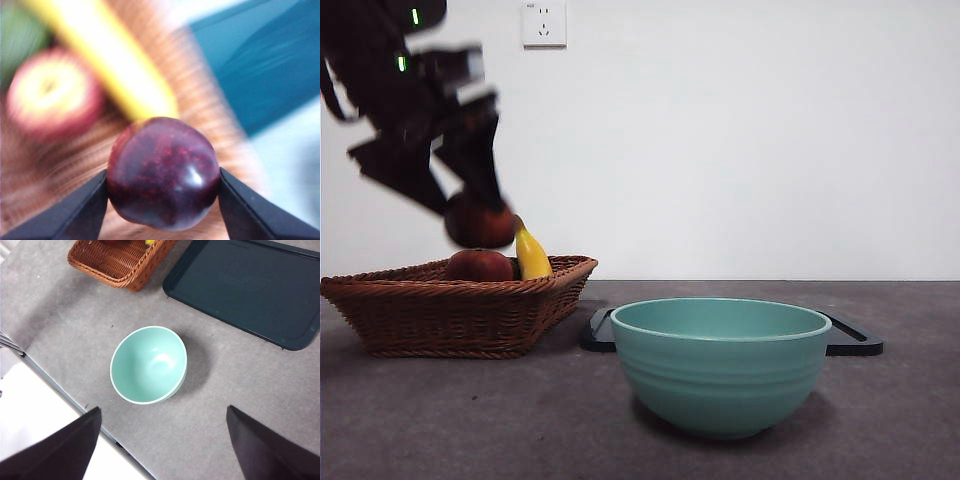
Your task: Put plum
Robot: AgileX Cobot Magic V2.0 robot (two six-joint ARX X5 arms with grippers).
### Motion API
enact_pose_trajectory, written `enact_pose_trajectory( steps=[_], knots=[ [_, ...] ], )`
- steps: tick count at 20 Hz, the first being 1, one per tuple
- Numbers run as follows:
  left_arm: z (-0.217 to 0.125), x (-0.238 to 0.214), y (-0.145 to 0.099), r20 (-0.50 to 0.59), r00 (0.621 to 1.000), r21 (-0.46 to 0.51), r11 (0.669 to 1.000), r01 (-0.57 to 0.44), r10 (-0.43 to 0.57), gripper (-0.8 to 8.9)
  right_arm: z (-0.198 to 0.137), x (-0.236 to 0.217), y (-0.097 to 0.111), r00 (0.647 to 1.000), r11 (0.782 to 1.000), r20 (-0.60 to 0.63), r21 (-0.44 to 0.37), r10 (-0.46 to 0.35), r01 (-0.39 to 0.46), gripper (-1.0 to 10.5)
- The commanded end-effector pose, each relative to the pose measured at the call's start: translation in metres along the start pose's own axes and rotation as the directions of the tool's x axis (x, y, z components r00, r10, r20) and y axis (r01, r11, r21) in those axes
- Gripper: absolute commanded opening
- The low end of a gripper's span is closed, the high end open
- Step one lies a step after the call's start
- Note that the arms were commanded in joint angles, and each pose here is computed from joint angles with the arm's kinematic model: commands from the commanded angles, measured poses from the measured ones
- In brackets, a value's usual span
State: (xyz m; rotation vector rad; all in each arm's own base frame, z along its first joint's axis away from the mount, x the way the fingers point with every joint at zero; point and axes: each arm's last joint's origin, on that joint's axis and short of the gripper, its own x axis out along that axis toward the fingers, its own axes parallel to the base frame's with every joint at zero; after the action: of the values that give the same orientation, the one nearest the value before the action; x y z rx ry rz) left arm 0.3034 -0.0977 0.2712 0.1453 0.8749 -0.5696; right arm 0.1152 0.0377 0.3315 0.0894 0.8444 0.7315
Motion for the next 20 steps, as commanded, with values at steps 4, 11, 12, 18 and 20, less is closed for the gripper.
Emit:
enact_pose_trajectory(
  steps=[4,11,12,18,20],
  knots=[
    [0.011,-0.046,-0.051,0.113,0.975,0.111,0.977,0.18,-0.192,2.77,0.005,-0.003,0.002,1.0,1.0,0.019,-0.013,0.001,-0.001,4.0],
    [0.006,-0.041,-0.131,0.047,0.923,0.309,0.884,0.351,-0.382,2.76,0.005,-0.003,0.002,1.0,1.0,0.02,-0.013,0.001,-0.001,4.0],
    [0.005,-0.037,-0.139,0.033,0.916,0.327,0.871,0.367,-0.399,2.76,0.005,-0.003,0.002,1.0,1.0,0.02,-0.013,0.001,-0.001,4.0],
    [-0.007,0.007,-0.175,-0.106,0.894,0.386,0.811,0.44,-0.435,2.76,0.005,-0.003,0.002,1.0,1.0,0.02,-0.013,0.001,-0.001,4.0],
    [-0.013,0.026,-0.184,-0.153,0.901,0.394,0.811,0.432,-0.405,2.76,0.005,-0.003,0.002,1.0,1.0,0.02,-0.013,0.001,-0.001,4.0]
  ],
)
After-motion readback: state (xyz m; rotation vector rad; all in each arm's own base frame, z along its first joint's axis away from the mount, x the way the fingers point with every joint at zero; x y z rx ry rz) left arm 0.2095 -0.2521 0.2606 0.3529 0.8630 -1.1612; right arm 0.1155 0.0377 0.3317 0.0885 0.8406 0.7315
